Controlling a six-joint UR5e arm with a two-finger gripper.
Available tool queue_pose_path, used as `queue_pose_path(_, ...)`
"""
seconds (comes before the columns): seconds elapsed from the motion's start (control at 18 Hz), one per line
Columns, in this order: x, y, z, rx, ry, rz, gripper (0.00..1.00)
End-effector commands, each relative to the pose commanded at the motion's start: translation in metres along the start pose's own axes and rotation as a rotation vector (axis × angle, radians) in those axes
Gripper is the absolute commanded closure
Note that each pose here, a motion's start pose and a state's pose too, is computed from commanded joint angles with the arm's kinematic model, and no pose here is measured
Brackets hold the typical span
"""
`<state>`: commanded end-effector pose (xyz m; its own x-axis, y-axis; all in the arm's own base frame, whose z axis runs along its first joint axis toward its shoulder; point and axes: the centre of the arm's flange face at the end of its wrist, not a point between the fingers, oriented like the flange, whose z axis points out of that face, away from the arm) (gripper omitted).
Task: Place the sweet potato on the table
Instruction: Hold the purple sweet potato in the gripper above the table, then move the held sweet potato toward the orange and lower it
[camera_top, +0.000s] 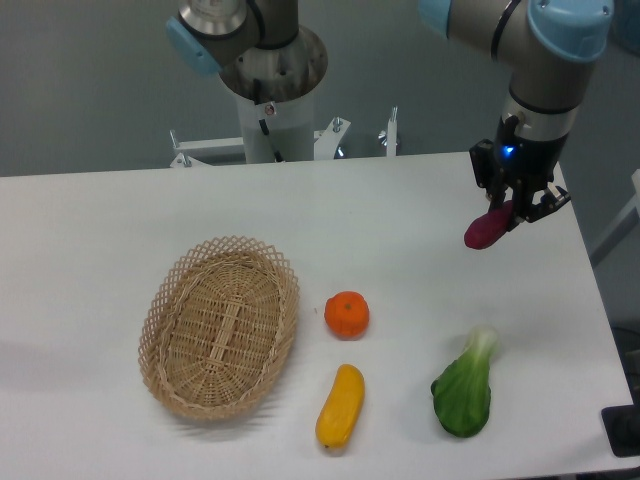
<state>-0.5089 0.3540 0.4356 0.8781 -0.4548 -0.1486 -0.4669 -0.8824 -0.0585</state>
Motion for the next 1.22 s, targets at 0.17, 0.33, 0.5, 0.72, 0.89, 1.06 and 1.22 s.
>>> queue_pose_path(0.17,0.001,0.002,0.002,0.000,0.004,-0.003,0.79)
queue_pose_path(0.33,0.002,0.001,0.005,0.001,0.011,-0.002,0.79)
queue_pose_path(0.5,0.004,0.002,0.010,0.003,0.019,-0.004,0.78)
queue_pose_path(0.72,0.015,-0.002,0.024,-0.001,0.036,-0.010,0.78)
queue_pose_path(0.89,0.028,-0.003,0.036,-0.005,0.024,-0.015,0.78)
queue_pose_path(1.06,0.044,-0.005,0.056,-0.011,-0.024,-0.015,0.78)
queue_pose_path(1.22,0.059,-0.005,0.085,-0.012,-0.069,-0.075,0.78)
